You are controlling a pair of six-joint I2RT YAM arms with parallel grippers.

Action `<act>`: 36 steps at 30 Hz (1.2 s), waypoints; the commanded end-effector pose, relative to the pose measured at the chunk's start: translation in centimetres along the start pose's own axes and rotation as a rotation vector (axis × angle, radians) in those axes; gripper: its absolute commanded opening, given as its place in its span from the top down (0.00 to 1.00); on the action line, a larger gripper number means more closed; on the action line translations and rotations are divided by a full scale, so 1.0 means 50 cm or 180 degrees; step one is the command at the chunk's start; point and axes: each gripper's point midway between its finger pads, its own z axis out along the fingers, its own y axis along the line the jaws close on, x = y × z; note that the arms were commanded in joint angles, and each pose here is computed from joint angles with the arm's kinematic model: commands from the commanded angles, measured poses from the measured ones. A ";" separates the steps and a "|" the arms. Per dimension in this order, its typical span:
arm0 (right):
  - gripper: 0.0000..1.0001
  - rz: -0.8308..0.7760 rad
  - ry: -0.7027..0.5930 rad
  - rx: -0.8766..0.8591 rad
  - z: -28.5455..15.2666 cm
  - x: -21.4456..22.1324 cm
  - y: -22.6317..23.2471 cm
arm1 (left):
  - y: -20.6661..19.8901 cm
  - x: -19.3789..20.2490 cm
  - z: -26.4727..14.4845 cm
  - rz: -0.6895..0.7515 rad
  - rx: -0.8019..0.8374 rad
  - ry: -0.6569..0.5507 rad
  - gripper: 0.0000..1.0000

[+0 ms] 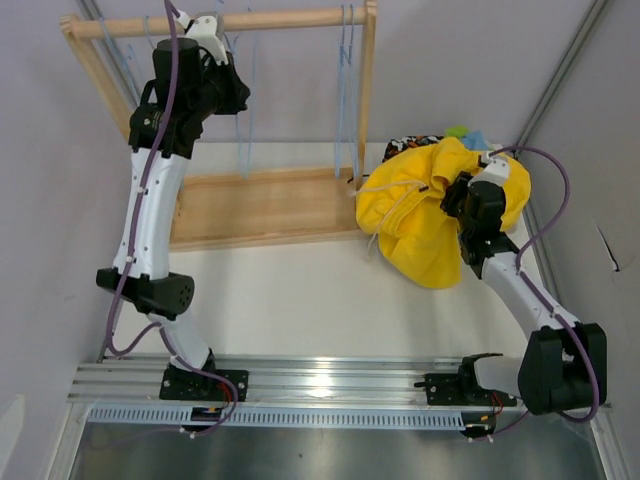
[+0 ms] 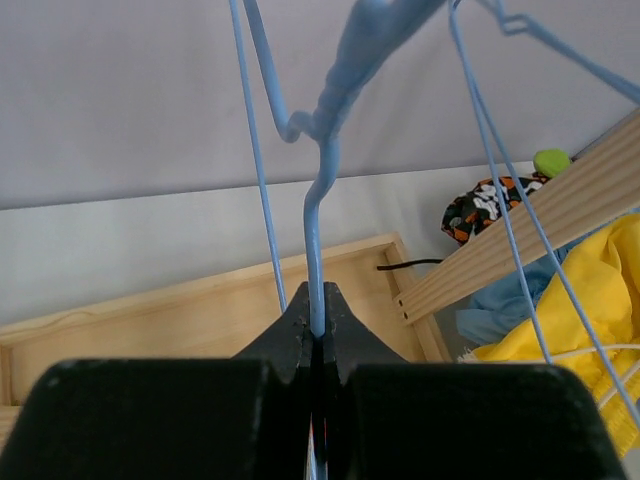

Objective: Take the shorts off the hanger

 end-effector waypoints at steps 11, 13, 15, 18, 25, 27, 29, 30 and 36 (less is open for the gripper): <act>0.12 0.0105 -0.0165 -0.0640 -0.160 -0.043 0.109 | -0.011 0.027 -0.001 -0.0230 0.0062 0.0076 0.76; 0.12 0.0105 -0.0203 -0.0714 -0.178 -0.052 0.125 | -0.011 0.066 -0.015 -0.0208 0.0046 0.0186 0.64; 0.12 0.0119 -0.0250 -0.0771 -0.199 -0.066 0.137 | -0.032 0.042 -0.082 -0.0174 0.0118 0.0016 0.45; 0.11 0.0130 -0.0238 -0.0866 -0.228 -0.079 0.152 | -0.050 0.077 -0.152 -0.0129 0.0195 0.0040 0.27; 0.04 0.0226 -0.0036 -0.1415 -0.331 -0.149 0.230 | -0.095 0.192 -0.321 -0.0088 0.0584 0.0113 0.01; 0.01 0.0244 -0.0059 -0.1780 -0.383 -0.179 0.265 | -0.094 0.222 -0.358 -0.0102 0.0633 0.0137 0.01; 0.01 0.0274 -0.0161 -0.2187 -0.446 -0.228 0.302 | -0.095 0.206 -0.433 -0.0104 0.0732 -0.0095 0.01; 0.01 0.0276 -0.0173 -0.2401 -0.475 -0.242 0.318 | -0.092 0.207 -0.458 -0.0084 0.0744 -0.0125 0.01; 0.00 0.0377 -0.0391 -0.3216 -0.622 -0.341 0.351 | -0.044 0.150 -0.610 -0.0008 0.0467 -0.0589 0.01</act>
